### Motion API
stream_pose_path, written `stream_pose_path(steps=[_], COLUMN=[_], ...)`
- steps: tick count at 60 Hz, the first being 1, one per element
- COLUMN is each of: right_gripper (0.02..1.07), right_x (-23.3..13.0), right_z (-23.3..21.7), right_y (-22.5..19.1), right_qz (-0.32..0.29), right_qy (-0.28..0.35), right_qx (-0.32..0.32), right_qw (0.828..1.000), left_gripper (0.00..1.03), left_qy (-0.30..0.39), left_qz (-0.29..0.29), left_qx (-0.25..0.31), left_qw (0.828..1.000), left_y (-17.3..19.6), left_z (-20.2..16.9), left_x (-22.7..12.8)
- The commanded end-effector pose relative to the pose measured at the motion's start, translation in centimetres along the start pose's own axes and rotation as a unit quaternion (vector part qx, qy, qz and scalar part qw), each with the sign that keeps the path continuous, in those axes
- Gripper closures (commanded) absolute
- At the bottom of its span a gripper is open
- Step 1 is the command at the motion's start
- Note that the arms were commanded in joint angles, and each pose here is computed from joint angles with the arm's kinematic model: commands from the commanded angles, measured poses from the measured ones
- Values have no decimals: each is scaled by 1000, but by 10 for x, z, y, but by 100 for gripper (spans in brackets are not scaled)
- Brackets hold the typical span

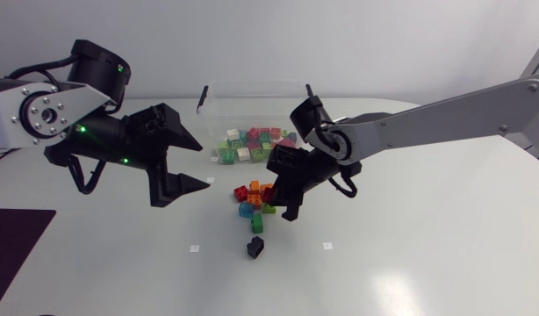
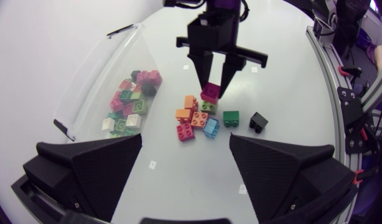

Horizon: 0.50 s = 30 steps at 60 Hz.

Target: Place the duplo bricks in the container

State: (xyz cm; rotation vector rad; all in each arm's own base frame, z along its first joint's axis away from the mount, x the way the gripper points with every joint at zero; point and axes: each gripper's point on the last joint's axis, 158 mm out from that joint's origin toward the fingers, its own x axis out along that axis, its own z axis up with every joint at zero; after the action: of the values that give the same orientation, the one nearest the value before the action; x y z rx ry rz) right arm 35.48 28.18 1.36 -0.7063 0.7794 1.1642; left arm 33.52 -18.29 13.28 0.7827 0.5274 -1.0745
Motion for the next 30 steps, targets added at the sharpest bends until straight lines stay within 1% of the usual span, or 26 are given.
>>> stream_pose_path(steps=[1, 14, 30], right_gripper=[90, 90, 90], right_x=[-14, -44, -74], right_z=[-4, 0, 4], right_y=[3, -2, -10], right_qz=[-3, -22, -40], right_qy=[-6, -30, -51], right_qx=[-2, 3, 11], right_qw=[1000, 999, 998], left_gripper=[5, 5, 6], left_qy=[3, 17, 34], left_qz=[-23, -71, -119], left_qx=[22, 34, 50], left_qw=[999, 997, 991], left_y=[-15, -38, -56], left_z=[-6, -19, -34], left_x=[15, 49, 85])
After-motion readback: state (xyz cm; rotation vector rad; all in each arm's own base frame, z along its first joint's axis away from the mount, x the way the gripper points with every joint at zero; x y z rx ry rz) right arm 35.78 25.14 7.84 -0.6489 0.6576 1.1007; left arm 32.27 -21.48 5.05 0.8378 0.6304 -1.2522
